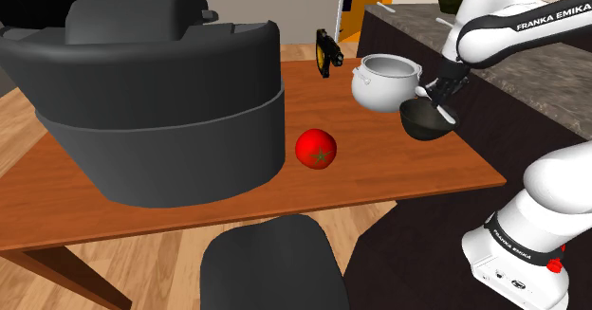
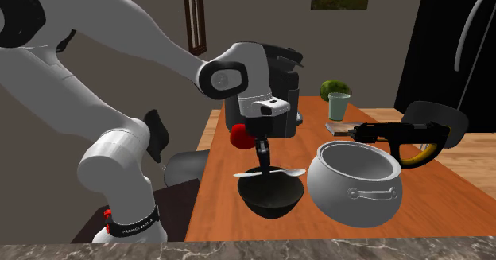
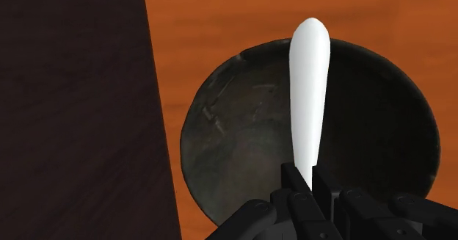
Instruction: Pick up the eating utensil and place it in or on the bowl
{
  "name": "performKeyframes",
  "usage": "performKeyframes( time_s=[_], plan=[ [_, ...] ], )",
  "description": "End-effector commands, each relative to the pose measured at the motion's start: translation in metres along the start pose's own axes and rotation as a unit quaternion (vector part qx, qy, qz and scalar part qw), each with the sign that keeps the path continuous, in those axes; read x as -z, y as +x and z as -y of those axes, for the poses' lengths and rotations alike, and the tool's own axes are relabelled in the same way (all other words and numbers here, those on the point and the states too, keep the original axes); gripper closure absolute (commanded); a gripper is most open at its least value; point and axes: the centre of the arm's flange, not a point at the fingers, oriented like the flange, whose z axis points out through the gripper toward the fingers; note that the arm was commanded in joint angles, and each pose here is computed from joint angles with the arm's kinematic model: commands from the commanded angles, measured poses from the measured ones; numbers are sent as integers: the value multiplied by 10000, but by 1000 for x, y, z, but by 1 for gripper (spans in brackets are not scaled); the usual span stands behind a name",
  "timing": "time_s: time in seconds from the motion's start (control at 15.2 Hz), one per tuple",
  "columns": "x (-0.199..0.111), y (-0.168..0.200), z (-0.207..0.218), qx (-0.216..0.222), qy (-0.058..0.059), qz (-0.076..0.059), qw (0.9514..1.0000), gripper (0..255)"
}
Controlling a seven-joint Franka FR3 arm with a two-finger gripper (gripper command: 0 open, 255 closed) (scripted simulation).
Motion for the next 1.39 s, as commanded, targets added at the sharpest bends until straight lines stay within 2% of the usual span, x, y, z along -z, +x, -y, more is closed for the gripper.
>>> performKeyframes(
  time_s=[0.0,0.2,0.66,0.73,1.06,1.32],
  plan=[
    [-10,-1,2,0,1,-3,10000,255],
    [-28,-4,4,0,1,-3,10000,255],
    [-28,-4,4,0,1,-3,10000,255],
    [-28,-4,4,0,1,-3,10000,0],
    [-28,-4,4,0,1,-3,10000,0],
    [22,-4,4,0,1,-3,10000,0]
  ],
)
